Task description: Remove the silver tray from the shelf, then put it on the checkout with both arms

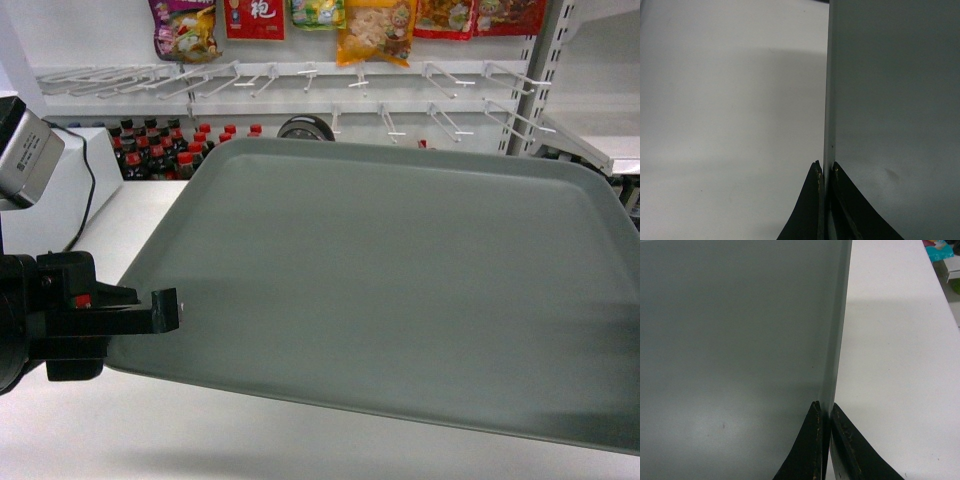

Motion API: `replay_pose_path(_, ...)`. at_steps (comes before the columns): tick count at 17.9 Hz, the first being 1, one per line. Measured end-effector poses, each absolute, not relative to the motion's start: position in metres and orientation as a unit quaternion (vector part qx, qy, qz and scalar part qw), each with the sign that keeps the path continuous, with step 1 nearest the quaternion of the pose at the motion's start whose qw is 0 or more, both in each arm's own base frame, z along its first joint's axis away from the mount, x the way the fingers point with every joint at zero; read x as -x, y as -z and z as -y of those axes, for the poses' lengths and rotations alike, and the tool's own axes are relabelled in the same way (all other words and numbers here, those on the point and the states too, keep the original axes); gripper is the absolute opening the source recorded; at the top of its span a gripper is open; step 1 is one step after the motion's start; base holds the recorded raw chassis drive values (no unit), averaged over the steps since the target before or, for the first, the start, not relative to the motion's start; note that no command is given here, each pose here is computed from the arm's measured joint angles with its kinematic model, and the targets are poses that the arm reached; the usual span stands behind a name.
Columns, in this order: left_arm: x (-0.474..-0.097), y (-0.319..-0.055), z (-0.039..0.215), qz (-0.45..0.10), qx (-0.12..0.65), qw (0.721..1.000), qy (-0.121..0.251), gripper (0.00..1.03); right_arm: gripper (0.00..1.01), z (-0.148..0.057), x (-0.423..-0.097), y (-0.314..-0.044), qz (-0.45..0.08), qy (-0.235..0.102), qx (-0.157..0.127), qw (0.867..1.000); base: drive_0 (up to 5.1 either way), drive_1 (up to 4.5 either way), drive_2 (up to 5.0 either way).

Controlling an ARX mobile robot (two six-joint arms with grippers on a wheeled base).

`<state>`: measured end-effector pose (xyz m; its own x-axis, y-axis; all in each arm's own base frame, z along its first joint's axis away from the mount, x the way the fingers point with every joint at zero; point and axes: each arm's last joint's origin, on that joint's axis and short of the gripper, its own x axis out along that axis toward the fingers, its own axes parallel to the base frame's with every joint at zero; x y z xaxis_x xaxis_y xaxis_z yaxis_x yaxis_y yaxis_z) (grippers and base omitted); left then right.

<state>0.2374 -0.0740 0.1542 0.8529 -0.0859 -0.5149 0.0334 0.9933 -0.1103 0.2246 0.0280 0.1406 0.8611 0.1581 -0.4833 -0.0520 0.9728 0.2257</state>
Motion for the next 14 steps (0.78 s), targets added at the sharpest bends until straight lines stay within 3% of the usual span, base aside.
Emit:
replay_pose_path(8, -0.238, -0.154, 0.074, -0.268, 0.049, 0.962, 0.031, 0.02, 0.03, -0.028, -0.225, -0.141, -0.257, -0.055, -0.103, 0.959, 0.0, 0.00, 0.0)
replay_pose_path(9, -0.243, -0.152, 0.068, -0.337, 0.060, 0.938, 0.061, 0.02, 0.03, -0.026, -0.234, -0.139, -0.312, -0.063, -0.059, 0.946, 0.0, 0.00, 0.0)
replay_pose_path(10, -0.272, -0.136, 0.062, -0.389, 0.107, 0.909, 0.110, 0.02, 0.03, -0.025, -0.271, -0.125, -0.318, -0.081, 0.002, 0.944, 0.0, 0.00, 0.0)
replay_pose_path(11, -0.294, -0.125, 0.061, -0.399, 0.117, 0.902, 0.118, 0.02, 0.03, -0.027, -0.303, -0.116, -0.317, -0.091, 0.017, 0.944, 0.0, 0.00, 0.0)
replay_pose_path(14, -0.318, -0.116, 0.060, -0.401, 0.114, 0.902, 0.116, 0.02, 0.03, -0.037, -0.338, -0.096, -0.324, -0.099, 0.033, 0.940, 0.0, 0.00, 0.0)
